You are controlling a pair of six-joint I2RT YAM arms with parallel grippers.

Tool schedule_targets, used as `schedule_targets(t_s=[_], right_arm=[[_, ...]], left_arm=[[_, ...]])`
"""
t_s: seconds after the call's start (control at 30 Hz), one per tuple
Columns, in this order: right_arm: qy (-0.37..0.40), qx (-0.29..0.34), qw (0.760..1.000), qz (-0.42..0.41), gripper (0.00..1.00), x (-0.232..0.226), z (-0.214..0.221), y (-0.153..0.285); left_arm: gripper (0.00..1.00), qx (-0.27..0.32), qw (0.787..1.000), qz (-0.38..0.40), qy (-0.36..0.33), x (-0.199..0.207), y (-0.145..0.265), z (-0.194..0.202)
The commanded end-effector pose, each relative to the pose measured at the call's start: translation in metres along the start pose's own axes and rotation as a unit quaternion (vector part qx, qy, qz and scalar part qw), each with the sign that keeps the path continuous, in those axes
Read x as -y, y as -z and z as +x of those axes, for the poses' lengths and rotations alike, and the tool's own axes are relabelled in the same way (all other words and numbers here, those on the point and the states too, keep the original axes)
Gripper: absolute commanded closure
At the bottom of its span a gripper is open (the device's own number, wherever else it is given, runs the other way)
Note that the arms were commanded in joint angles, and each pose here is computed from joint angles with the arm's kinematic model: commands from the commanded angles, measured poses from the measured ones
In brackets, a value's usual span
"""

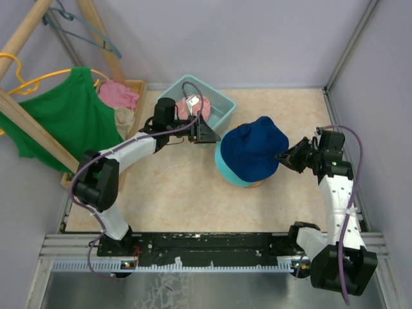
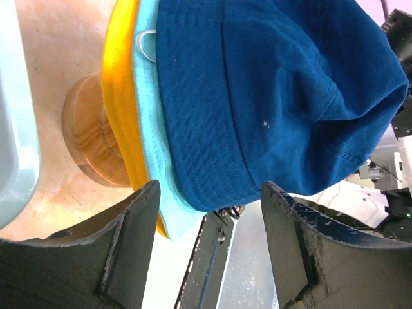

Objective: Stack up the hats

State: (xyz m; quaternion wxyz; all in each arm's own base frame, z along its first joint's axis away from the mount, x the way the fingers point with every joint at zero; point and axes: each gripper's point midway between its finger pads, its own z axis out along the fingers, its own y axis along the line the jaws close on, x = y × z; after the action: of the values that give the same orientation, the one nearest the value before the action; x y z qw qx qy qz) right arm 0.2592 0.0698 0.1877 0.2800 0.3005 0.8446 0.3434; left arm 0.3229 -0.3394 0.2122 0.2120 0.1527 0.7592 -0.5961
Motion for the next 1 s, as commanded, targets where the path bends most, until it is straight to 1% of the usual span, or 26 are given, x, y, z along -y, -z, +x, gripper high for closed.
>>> schedule_targets(t_s=[0.0,0.2,0.43,0.77,0.97], right_arm=[[0.02,0.03,0.999,-0.029,1.0,-0.021,-0.02,0.006],[0.018,0.03,0.999,-0.028,1.0,-0.02,-0.02,0.005],[0.017,0.033,0.999,-0.033,1.0,-0.023,-0.021,0.006],[0.016,0.035,0.999,-0.033,1.0,-0.023,-0.022,0.006],[0.017,0.033,0.999,-0.033,1.0,-0.024,-0.022,0.006]], left_arm=[[0.3,-0.013,1.0,0.027,-0.001,0.025,0.001,0.002],[0.3,-0.037,0.999,0.035,0.014,0.032,-0.007,0.018],[0.3,-0.054,0.998,-0.008,0.022,0.006,-0.019,0.029],[0.28,-0.054,0.997,-0.049,0.018,-0.017,-0.022,0.032],[0.27,-0.03,0.999,-0.016,0.023,-0.008,-0.032,0.018]])
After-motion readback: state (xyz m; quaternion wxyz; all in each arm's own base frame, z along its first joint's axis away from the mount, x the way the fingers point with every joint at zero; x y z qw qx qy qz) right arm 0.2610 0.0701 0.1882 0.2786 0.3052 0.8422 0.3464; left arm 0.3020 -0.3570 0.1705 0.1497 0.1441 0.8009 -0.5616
